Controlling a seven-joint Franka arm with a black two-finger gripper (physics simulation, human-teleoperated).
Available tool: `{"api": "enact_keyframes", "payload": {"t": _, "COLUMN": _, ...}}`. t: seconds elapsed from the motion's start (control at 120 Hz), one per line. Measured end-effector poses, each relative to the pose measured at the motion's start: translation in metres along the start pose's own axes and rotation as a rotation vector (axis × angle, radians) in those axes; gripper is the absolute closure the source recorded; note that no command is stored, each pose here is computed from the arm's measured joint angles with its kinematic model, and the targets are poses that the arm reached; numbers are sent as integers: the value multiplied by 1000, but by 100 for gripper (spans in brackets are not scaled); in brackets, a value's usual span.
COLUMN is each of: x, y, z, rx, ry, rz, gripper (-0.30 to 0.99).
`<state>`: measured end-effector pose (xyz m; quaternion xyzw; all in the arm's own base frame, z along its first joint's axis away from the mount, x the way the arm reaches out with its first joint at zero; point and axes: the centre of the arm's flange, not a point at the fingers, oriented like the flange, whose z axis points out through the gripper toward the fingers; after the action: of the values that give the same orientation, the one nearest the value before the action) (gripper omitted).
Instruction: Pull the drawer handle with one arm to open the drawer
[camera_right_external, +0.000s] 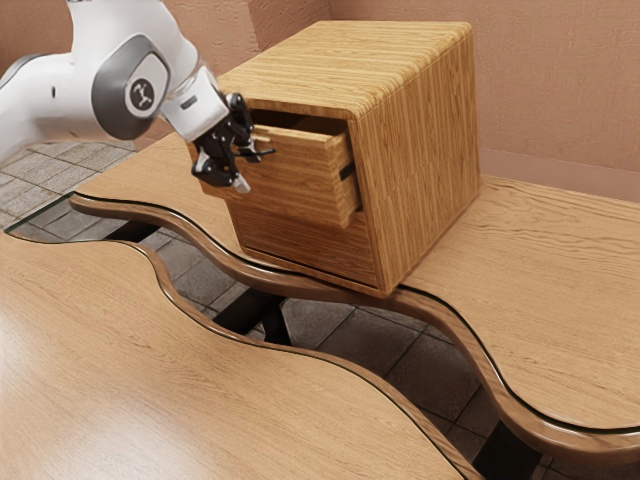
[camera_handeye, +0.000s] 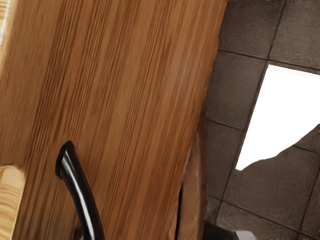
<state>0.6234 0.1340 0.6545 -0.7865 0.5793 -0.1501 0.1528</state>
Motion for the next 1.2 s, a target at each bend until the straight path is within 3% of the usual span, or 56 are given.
{"api": "enact_keyframes", "payload": {"t": 0.092, "x": -2, "y": 4, "z": -1, "rx": -4, "ry": 3, "rz": -5, "gripper": 44}}
{"api": "enact_keyframes", "payload": {"t": 0.225, "x": -9, "y": 14, "z": -11, "rx": -4, "ry": 9, "rz": -15, "gripper": 54}}
{"api": "enact_keyframes", "payload": {"t": 0.333, "x": -10, "y": 26, "z": -10, "rx": -20, "ry": 13, "rz": -17, "gripper": 50}}
{"api": "enact_keyframes", "payload": {"t": 0.433, "x": -15, "y": 38, "z": -13, "rx": -24, "ry": 16, "rz": -22, "gripper": 57}}
{"api": "enact_keyframes", "payload": {"t": 0.6, "x": -18, "y": 54, "z": -19, "rx": -28, "ry": 17, "rz": -22, "gripper": 46}}
{"api": "enact_keyframes", "payload": {"t": 0.908, "x": -31, "y": 85, "z": -39, "rx": -20, "ry": 7, "rz": -30, "gripper": 81}}
{"api": "enact_keyframes", "payload": {"t": 1.042, "x": -30, "y": 92, "z": -35, "rx": -28, "ry": -1, "rz": -25, "gripper": 54}}
{"api": "enact_keyframes", "payload": {"t": 1.108, "x": -30, "y": 94, "z": -35, "rx": -27, "ry": 0, "rz": -27, "gripper": 62}}
{"api": "enact_keyframes", "payload": {"t": 1.167, "x": -30, "y": 95, "z": -37, "rx": -23, "ry": 2, "rz": -31, "gripper": 55}}
{"api": "enact_keyframes", "payload": {"t": 1.2, "x": -31, "y": 97, "z": -38, "rx": -22, "ry": 1, "rz": -31, "gripper": 59}}
